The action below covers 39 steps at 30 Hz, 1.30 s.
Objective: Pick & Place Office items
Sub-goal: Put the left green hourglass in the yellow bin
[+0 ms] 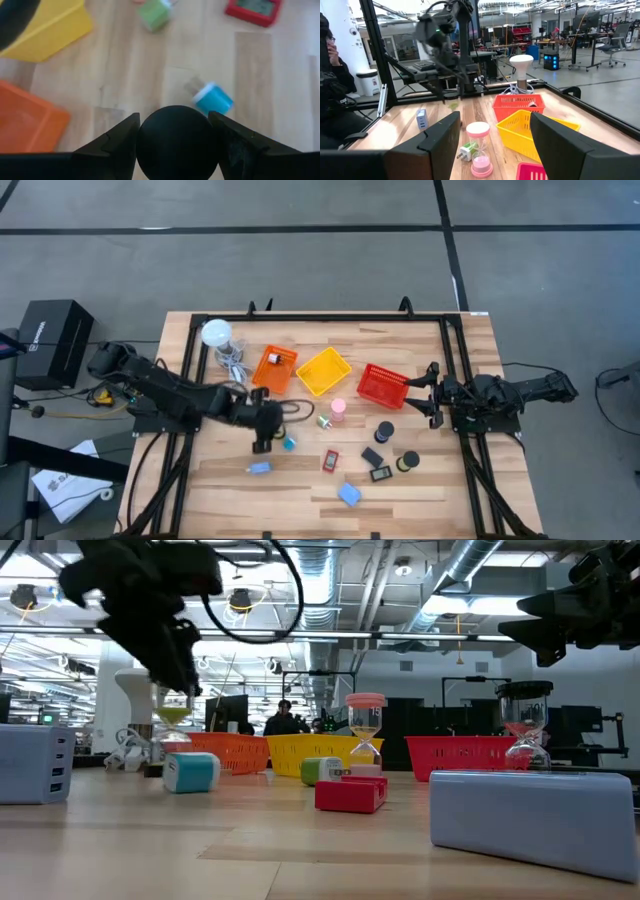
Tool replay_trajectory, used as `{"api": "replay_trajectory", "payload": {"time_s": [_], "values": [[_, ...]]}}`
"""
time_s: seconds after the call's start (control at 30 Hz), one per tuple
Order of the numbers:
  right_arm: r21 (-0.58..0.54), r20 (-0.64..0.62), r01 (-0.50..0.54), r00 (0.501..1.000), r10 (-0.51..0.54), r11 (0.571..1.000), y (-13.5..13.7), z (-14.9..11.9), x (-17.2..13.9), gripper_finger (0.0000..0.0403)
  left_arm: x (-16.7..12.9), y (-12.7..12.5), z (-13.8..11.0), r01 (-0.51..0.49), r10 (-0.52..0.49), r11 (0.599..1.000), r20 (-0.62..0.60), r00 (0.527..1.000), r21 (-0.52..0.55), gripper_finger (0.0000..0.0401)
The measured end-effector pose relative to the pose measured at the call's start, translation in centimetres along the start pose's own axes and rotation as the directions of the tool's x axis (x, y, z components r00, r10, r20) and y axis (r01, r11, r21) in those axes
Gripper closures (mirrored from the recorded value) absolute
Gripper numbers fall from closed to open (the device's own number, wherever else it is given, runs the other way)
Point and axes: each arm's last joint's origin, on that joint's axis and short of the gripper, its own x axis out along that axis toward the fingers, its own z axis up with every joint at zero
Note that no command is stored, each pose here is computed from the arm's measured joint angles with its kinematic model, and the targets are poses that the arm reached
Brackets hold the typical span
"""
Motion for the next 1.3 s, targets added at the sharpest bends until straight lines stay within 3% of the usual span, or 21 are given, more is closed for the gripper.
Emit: {"api": "replay_trajectory", "payload": {"time_s": [0.17, 0.33, 0.63, 0.77, 1.0, 1.3], "values": [[-0.009, 0.0, 0.0, 1.0, 0.0, 1.0, 0.0, 0.0, 0.0, 0.0171, 0.6, 2.4, 0.9, -0.018, 0.017, 1.0, 0.014, 1.0, 0.013, 0.0181], [-0.009, 0.0, 0.0, 1.0, 0.0, 1.0, 0.0, 0.0, 0.0, 0.0171, 0.7, 4.6, 2.7, -0.016, 0.009, 0.998, 0.118, 0.993, 0.059, 0.0196], [-0.01, 0.0, 0.0, 1.0, 0.0, 1.0, 0.0, 0.0, 0.0, 0.0171, -0.3, 9.2, 6.0, -0.149, 0.114, 0.984, 0.304, 0.946, 0.095, 0.018], [-0.011, 0.0, 0.001, 1.0, -0.001, 1.0, 0.0, 0.0, 0.0, 0.0171, -0.4, 11.2, 6.4, -0.149, 0.115, 0.986, 0.357, 0.927, 0.071, 0.0192], [-0.01, 0.0, 0.0, 1.0, 0.0, 1.0, 0.0, 0.0, 0.0, 0.0171, -0.5, 14.0, 6.2, -0.2, 0.191, 0.98, 0.349, 0.918, -0.01, 0.0185], [-0.011, 0.0, 0.001, 1.0, -0.001, 1.0, 0.0, 0.0, 0.0, 0.0171, 2.5, 13.7, 6.0, -0.179, 0.17, 0.984, 0.294, 0.941, 0.005, 0.0194]]}}
